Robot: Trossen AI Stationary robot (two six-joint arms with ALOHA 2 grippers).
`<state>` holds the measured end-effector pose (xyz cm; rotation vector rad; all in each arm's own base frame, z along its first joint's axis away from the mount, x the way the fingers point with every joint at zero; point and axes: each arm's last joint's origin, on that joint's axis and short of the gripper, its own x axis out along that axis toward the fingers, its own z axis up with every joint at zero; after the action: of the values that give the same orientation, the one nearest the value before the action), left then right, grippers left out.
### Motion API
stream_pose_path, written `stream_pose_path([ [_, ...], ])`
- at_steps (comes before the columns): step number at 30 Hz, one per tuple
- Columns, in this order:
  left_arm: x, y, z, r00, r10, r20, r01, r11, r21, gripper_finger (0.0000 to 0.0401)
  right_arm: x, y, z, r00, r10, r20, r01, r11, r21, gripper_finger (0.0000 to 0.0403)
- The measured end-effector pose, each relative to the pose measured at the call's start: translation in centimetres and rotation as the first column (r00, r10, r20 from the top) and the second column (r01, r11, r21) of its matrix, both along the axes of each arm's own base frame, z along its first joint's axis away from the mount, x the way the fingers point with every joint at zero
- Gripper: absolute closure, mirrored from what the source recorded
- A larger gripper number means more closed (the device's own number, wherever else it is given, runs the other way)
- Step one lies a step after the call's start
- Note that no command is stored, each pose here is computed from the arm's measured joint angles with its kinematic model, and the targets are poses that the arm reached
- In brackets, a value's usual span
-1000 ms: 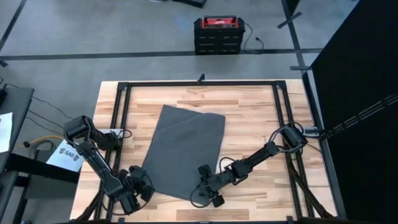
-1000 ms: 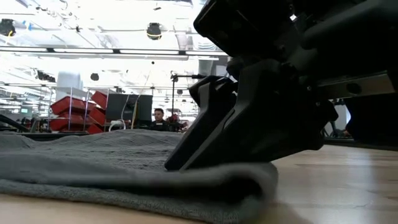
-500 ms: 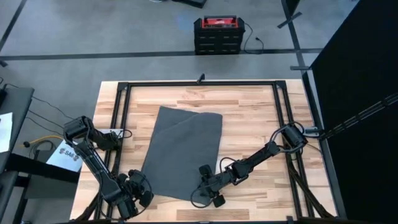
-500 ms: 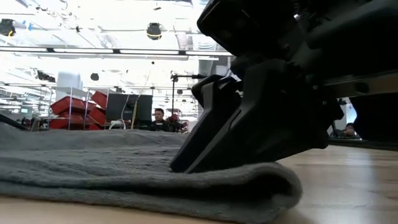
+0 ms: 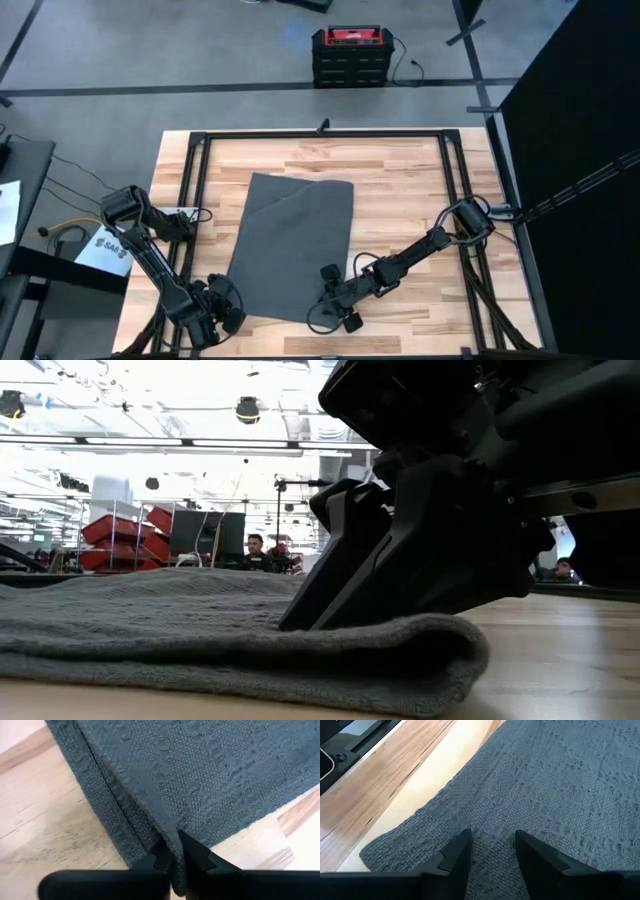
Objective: Roll towel
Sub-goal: Fold the gray towel
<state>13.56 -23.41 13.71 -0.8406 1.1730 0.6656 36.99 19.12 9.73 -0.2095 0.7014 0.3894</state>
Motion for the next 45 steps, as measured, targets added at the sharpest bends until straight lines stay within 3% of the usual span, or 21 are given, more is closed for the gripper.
stream_pose_path([
  [11, 0.0, 0.0, 0.1, 1.000, -0.003, -0.011, 0.003, 1.000, 0.002, 0.0312, 0.0, 0.0, 0.0, 1.000, -0.001, 0.002, 0.001, 1.000, 0.001, 0.0262],
  [23, -0.6, 0.5, 3.4, 0.985, 0.063, -0.161, -0.052, 0.996, 0.075, 0.0314, 0.1, 0.0, 0.0, 1.000, -0.008, 0.005, 0.008, 1.000, 0.007, 0.0262],
  [32, -0.4, 0.2, 3.5, 0.990, 0.084, -0.114, -0.077, 0.995, 0.059, 0.0314, 0.2, 0.0, 2.0, 0.998, -0.003, 0.070, 0.000, 1.000, 0.030, 0.0262],
  [36, -0.2, 0.1, 3.1, 0.995, 0.080, -0.064, -0.077, 0.996, 0.039, 0.0314, 0.0, 0.1, 1.8, 0.999, -0.005, 0.052, 0.004, 0.999, 0.031, 0.0262],
  [45, -0.5, 0.4, 1.6, 0.993, 0.098, -0.072, -0.099, 0.995, -0.006, 0.0314, -0.1, 0.4, 1.9, 0.998, -0.002, 0.056, 0.000, 0.999, 0.040, 0.0262],
])
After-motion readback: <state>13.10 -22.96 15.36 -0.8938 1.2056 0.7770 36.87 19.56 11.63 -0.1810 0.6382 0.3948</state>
